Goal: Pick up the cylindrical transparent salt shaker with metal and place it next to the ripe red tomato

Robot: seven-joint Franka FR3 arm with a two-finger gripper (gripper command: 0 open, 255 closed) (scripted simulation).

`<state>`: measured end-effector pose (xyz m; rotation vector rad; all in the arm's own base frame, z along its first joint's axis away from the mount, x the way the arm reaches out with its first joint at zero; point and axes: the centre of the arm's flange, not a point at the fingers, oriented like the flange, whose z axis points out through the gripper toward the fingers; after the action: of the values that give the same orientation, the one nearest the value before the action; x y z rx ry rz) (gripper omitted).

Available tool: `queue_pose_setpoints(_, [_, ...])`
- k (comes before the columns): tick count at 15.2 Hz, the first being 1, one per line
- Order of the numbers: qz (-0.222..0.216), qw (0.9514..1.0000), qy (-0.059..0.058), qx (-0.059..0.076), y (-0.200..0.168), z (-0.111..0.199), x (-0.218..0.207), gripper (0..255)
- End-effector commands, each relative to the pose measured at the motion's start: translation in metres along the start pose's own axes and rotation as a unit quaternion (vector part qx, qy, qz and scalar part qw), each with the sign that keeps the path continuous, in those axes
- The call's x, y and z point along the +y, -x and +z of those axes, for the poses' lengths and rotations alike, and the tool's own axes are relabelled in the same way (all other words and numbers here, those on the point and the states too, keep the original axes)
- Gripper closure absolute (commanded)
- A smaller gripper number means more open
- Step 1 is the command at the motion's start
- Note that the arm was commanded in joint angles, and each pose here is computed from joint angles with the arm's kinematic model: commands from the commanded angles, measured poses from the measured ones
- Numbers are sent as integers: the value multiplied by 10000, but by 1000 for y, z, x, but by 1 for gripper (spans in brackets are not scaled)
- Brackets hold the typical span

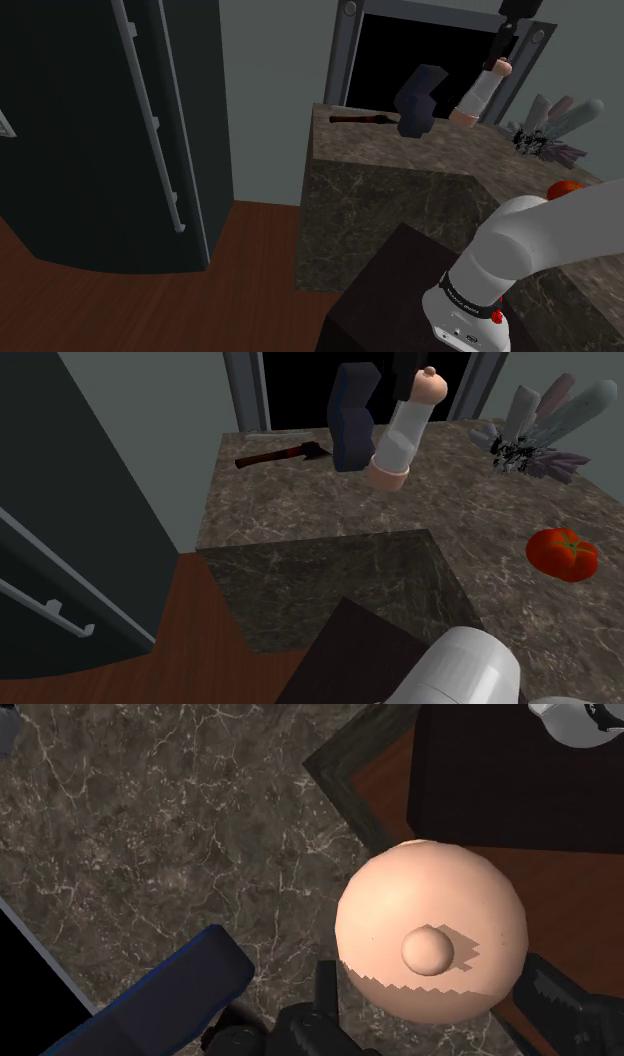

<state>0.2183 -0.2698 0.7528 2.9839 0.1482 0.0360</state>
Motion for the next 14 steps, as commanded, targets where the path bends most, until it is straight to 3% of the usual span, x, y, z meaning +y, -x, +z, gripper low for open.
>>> queue_pose_setpoints(1, [-3, 10000, -1, -2, 27, -4, -4, 255])
queue_pose_setpoints(14, [-3, 10000, -1, -2, 194, -41, -18, 255])
